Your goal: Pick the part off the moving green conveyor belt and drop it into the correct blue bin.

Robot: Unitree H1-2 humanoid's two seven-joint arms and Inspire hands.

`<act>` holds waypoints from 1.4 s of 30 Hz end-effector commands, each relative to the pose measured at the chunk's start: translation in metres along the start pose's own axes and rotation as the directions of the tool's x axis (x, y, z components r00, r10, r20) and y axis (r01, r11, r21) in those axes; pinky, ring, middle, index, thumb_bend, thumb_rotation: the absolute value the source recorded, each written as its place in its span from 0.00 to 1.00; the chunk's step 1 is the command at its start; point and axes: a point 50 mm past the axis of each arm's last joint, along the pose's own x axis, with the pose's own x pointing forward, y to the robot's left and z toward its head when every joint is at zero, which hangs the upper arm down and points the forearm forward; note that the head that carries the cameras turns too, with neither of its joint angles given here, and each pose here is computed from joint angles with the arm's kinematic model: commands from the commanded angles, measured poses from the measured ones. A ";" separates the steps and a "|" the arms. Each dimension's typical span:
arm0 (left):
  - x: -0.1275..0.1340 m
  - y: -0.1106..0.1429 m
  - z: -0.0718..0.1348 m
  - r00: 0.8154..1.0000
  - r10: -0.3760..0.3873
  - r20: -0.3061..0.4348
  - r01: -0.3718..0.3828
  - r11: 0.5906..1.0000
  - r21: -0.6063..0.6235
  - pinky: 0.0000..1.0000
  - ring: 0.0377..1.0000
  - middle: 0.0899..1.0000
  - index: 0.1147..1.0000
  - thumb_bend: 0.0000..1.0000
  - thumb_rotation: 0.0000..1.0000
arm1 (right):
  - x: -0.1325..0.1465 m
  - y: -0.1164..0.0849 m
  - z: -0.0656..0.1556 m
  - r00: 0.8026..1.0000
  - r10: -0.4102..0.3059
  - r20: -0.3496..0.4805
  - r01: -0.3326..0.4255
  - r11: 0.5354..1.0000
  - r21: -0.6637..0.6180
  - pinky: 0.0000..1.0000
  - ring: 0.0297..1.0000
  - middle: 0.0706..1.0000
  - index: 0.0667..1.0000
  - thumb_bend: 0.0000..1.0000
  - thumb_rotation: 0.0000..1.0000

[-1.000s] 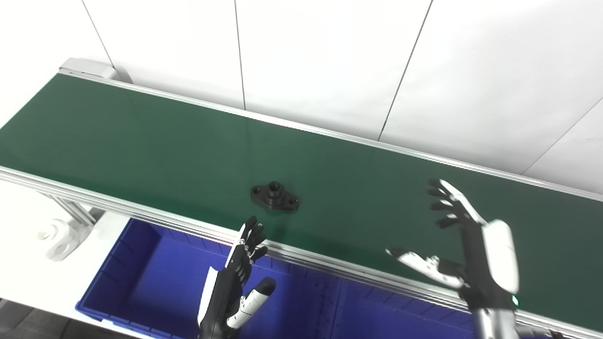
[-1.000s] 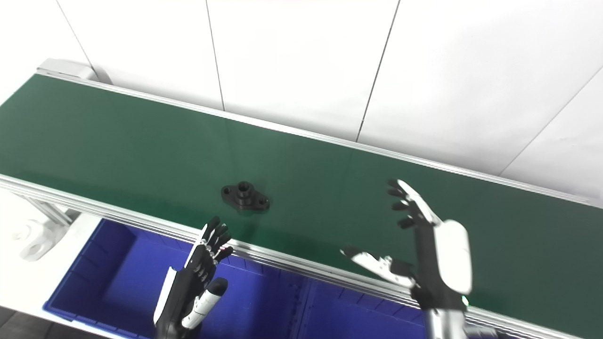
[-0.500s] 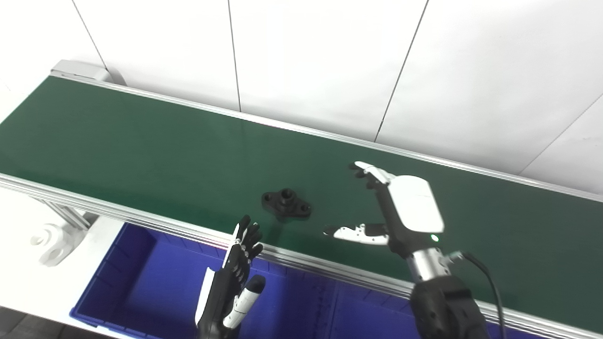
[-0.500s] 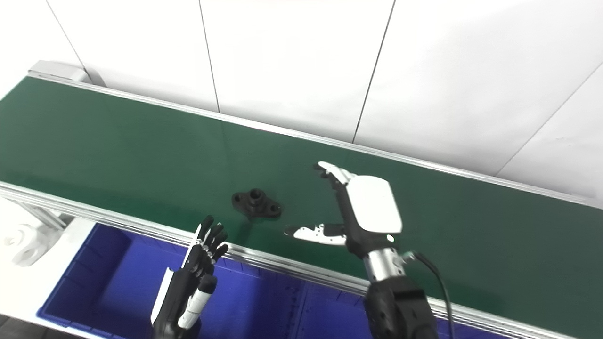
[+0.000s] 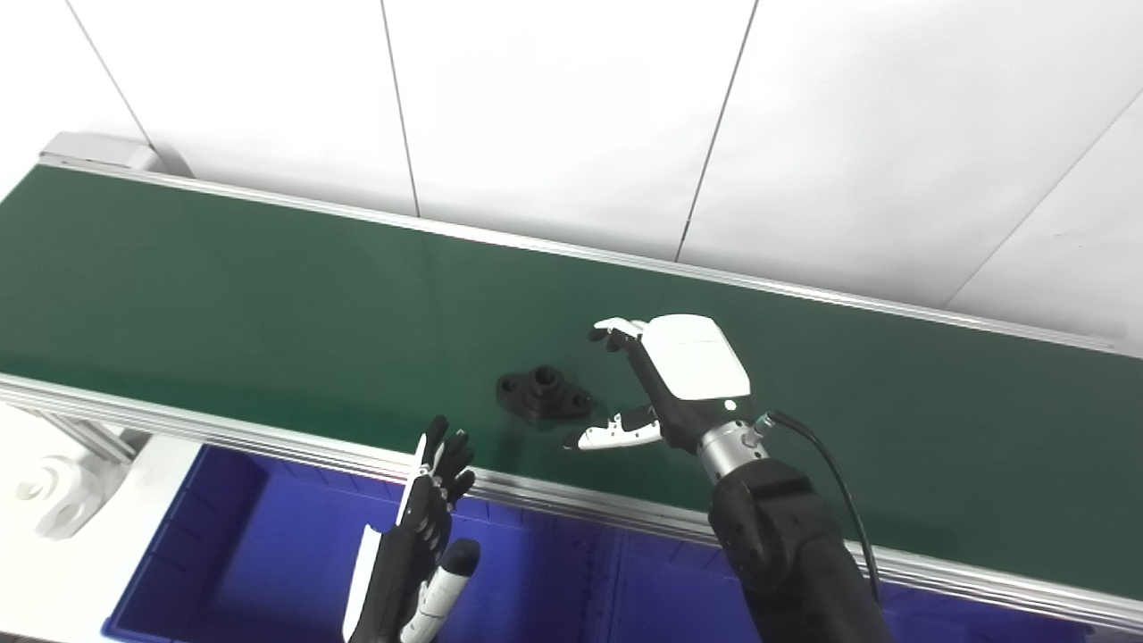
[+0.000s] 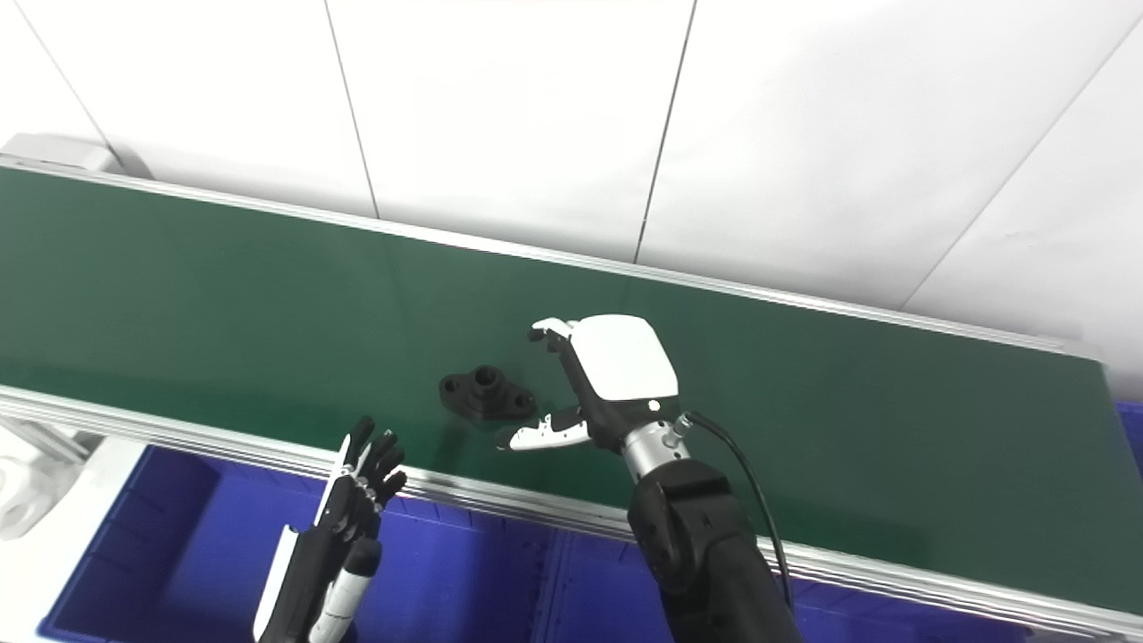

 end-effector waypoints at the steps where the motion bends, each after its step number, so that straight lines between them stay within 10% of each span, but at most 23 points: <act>1: 0.001 -0.005 0.010 1.000 -0.013 0.027 0.013 1.000 -0.019 0.94 0.95 0.97 1.00 0.68 0.87 | 0.011 -0.016 0.006 0.999 -0.045 0.009 0.045 0.999 -0.017 0.49 0.61 0.69 0.72 0.87 0.53; 11: 0.000 -0.007 0.012 1.000 -0.010 0.021 0.010 1.000 -0.023 0.94 0.95 0.97 1.00 0.69 0.88 | 0.021 -0.014 0.006 1.000 -0.011 0.016 0.012 0.999 -0.050 0.50 0.60 0.68 0.73 0.85 0.50; 18: 0.000 -0.009 0.013 1.000 -0.011 0.008 0.012 0.999 -0.032 0.95 0.96 0.97 1.00 0.70 0.89 | 0.022 0.002 -0.002 1.000 0.013 0.021 -0.012 0.999 -0.036 0.26 0.32 0.38 0.63 0.65 0.50; 23: 0.000 -0.011 0.016 1.000 -0.006 0.003 0.006 0.999 -0.032 0.94 0.95 0.97 1.00 0.70 0.88 | 0.022 0.023 -0.009 0.998 0.060 0.003 -0.059 0.995 -0.083 0.19 0.24 0.32 0.56 0.57 0.40; 26: -0.001 -0.011 0.017 1.000 -0.004 0.002 0.004 0.999 -0.033 0.94 0.95 0.97 1.00 0.70 0.89 | 0.021 0.038 -0.016 0.994 0.101 -0.033 -0.104 0.987 -0.120 0.12 0.15 0.21 0.45 0.51 0.16; 42: 0.000 -0.007 0.019 1.000 0.006 -0.014 -0.006 0.999 -0.045 0.92 0.94 0.96 1.00 0.70 0.90 | 0.012 0.041 -0.028 0.989 0.127 -0.071 -0.134 0.985 -0.112 0.12 0.15 0.21 0.44 0.50 0.15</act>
